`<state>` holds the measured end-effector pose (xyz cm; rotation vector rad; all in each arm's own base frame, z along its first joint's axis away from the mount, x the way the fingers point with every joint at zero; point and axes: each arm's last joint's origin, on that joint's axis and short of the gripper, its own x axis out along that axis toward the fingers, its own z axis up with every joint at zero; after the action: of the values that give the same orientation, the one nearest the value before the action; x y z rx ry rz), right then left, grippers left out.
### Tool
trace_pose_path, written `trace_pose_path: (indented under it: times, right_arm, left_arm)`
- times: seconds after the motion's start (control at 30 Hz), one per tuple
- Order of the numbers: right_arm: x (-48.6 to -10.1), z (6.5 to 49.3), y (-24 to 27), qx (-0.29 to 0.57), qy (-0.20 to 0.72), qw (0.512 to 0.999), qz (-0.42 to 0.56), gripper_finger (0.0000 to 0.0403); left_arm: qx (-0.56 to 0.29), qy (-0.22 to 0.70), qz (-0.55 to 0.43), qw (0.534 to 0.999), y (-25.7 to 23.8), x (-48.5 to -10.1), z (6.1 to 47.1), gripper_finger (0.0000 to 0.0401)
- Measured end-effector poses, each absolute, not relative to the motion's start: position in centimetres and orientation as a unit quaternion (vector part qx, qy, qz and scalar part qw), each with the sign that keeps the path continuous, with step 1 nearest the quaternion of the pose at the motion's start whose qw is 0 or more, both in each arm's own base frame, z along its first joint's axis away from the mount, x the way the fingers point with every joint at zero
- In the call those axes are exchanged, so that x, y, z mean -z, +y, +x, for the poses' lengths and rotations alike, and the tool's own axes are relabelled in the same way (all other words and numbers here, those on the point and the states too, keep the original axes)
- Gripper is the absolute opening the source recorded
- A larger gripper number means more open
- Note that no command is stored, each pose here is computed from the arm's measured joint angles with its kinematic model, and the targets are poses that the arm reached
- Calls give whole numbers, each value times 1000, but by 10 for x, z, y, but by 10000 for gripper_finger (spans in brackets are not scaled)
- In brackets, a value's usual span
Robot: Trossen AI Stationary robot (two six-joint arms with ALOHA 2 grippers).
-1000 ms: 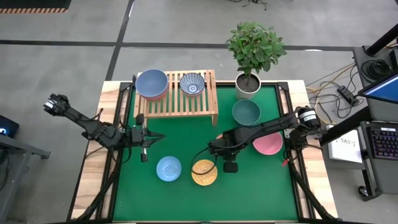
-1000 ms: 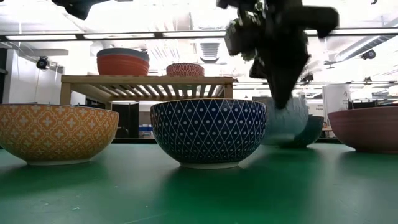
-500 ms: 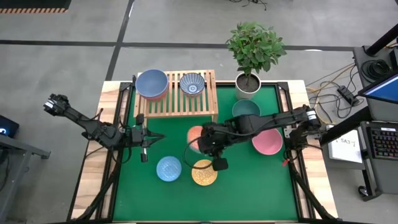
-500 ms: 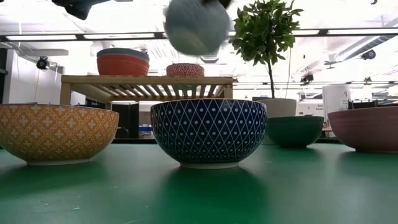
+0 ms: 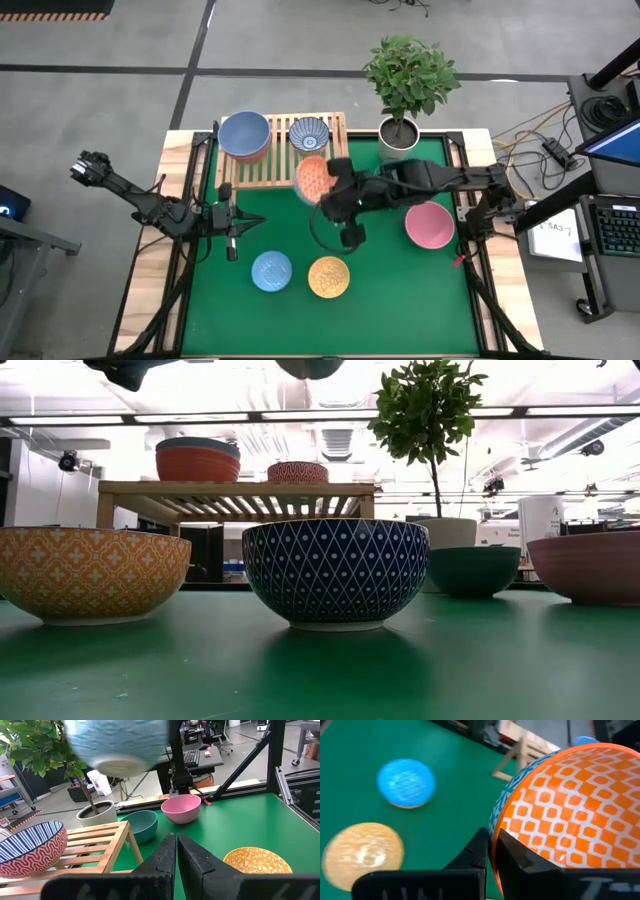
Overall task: Place and stack bowls onto a shelf
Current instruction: Stack the orange and blue patterned bowl in the blue and red patterned bowl on the shelf
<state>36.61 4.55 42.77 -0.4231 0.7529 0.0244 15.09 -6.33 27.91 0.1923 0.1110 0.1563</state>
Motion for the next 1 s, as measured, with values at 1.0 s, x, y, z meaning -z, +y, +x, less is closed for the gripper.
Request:
trace_pose_path:
  times: [1.0]
  right_arm:
    - [-370,410,-118,73,425,878,-208,13]
  left_arm:
    - [-79,44,101,991,-61,-283,148,0]
